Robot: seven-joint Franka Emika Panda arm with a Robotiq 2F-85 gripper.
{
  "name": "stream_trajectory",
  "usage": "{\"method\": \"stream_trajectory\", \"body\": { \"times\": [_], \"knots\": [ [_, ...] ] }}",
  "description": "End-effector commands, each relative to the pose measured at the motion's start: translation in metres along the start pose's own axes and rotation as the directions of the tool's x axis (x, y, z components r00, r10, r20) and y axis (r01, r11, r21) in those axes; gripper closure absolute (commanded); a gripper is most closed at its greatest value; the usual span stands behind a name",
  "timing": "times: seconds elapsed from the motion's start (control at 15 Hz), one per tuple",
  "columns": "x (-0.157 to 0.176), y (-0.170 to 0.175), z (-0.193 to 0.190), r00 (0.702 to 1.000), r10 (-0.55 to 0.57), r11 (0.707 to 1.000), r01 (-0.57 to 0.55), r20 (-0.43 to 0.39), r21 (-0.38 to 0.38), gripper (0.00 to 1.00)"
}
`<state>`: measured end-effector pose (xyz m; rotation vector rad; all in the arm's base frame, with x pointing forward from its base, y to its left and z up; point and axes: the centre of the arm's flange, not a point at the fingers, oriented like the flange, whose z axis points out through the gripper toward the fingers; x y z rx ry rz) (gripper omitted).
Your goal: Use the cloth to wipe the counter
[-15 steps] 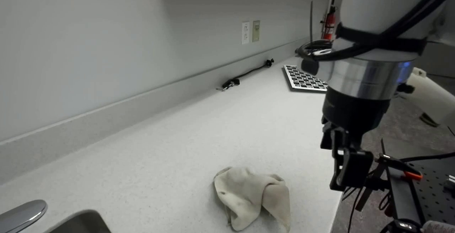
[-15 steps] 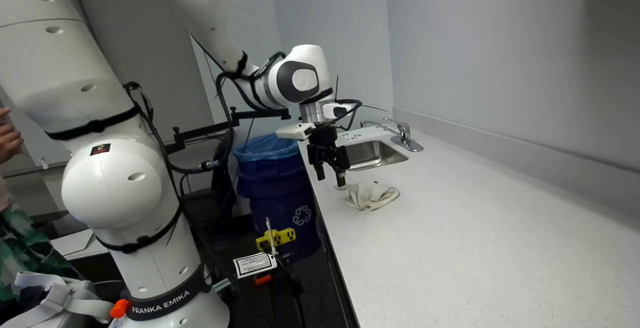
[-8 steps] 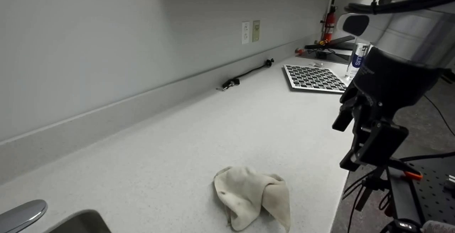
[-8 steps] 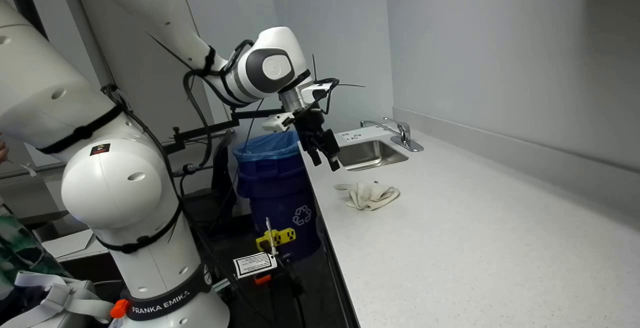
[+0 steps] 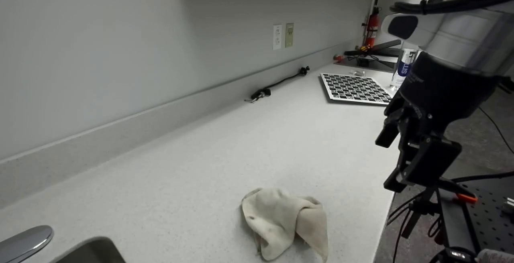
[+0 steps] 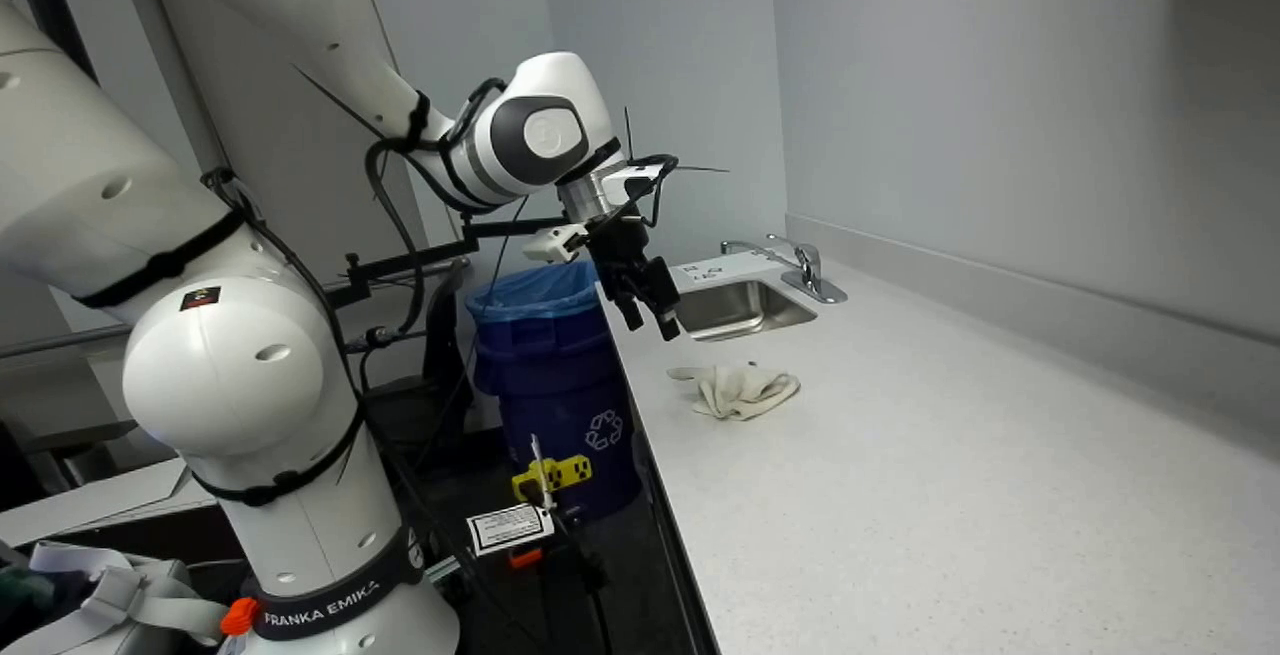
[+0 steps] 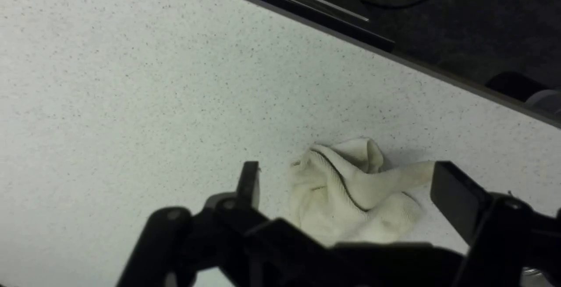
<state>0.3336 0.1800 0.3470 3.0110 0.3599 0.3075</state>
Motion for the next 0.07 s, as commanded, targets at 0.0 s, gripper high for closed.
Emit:
{"method": "stream_trajectory", "body": {
  "times": [0.0],
  "knots": [
    [0.0000, 0.0000, 0.0000, 1.000, 0.000, 1.000, 0.000, 0.000, 0.000, 0.00]
  ]
}}
